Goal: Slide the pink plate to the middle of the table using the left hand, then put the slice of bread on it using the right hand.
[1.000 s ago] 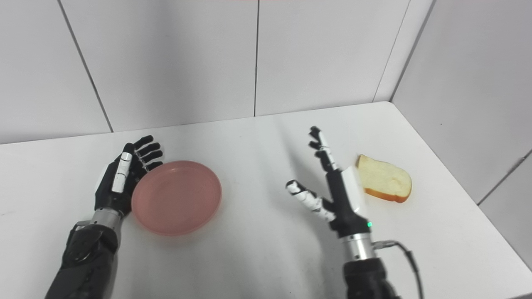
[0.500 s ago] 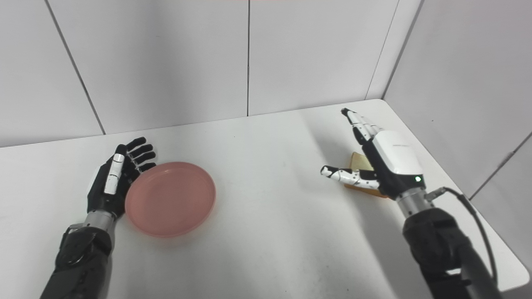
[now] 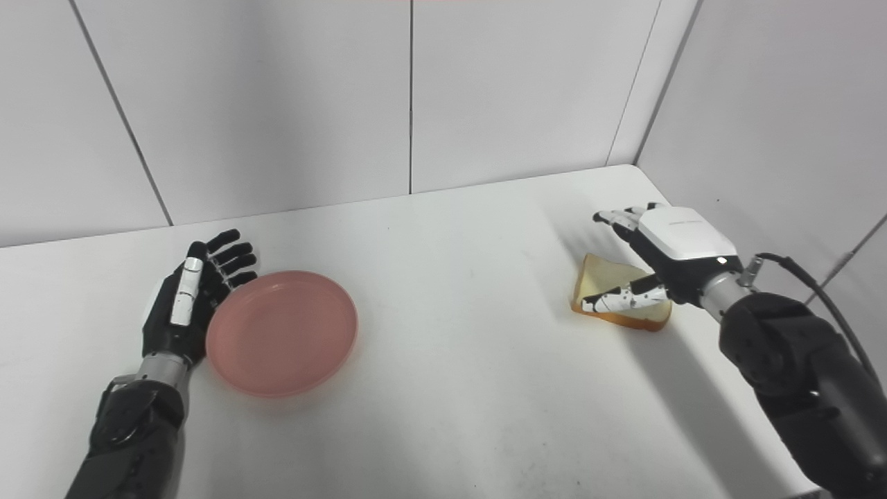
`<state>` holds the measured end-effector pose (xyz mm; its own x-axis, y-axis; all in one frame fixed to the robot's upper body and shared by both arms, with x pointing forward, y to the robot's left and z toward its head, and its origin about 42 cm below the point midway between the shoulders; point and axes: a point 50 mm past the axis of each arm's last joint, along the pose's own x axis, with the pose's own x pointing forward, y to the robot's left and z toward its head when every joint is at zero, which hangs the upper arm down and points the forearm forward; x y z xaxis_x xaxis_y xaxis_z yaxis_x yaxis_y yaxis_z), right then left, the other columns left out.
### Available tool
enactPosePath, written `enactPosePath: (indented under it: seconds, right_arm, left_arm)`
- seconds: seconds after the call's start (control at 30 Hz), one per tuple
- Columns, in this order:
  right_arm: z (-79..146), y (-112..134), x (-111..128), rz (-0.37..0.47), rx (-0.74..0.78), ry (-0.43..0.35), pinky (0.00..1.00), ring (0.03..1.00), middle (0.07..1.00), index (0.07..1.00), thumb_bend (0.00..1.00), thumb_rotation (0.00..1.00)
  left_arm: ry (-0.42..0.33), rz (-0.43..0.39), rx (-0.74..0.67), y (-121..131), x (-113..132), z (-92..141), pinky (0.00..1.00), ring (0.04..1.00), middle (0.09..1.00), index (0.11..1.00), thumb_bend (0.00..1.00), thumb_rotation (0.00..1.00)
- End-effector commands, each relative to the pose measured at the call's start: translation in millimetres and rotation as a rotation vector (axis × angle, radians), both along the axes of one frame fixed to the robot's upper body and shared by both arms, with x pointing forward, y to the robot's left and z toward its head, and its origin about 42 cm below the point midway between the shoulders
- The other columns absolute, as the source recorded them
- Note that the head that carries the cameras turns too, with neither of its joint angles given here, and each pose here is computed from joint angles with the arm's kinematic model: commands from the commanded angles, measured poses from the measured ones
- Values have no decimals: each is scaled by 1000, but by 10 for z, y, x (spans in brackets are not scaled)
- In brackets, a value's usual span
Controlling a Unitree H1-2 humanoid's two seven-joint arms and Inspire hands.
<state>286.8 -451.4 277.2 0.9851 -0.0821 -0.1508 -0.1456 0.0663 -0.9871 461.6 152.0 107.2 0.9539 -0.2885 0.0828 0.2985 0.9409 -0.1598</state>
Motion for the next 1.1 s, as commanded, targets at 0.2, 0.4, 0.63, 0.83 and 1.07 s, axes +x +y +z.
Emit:
enactPosePath:
  seconds: [0.2,0.4,0.63,0.83,1.07]
  right_arm:
    - [297,-79,162,-32,-101,71,1000,1000,1000,968,1000,584]
    - [300,-113,270,-40,-125,92,1000,1000,1000,984,1000,525]
    - [249,-139,385,-44,-156,89,1000,1000,1000,999,1000,533]
    - [142,-214,473,-65,-168,102,1000,1000,1000,998,1000,571]
    - [19,-268,517,-88,-154,137,1000,1000,1000,993,1000,587]
  left_arm:
    - [210,1,0,58,-401,-603,668,743,727,716,807,798]
    - [208,-11,-15,15,-422,-586,687,745,713,716,800,793]
    - [201,-15,-10,-6,-421,-553,687,741,697,710,799,797]
    - [200,-18,-6,7,-424,-544,683,742,700,714,798,796]
    - [191,-23,3,14,-417,-532,670,742,705,719,787,805]
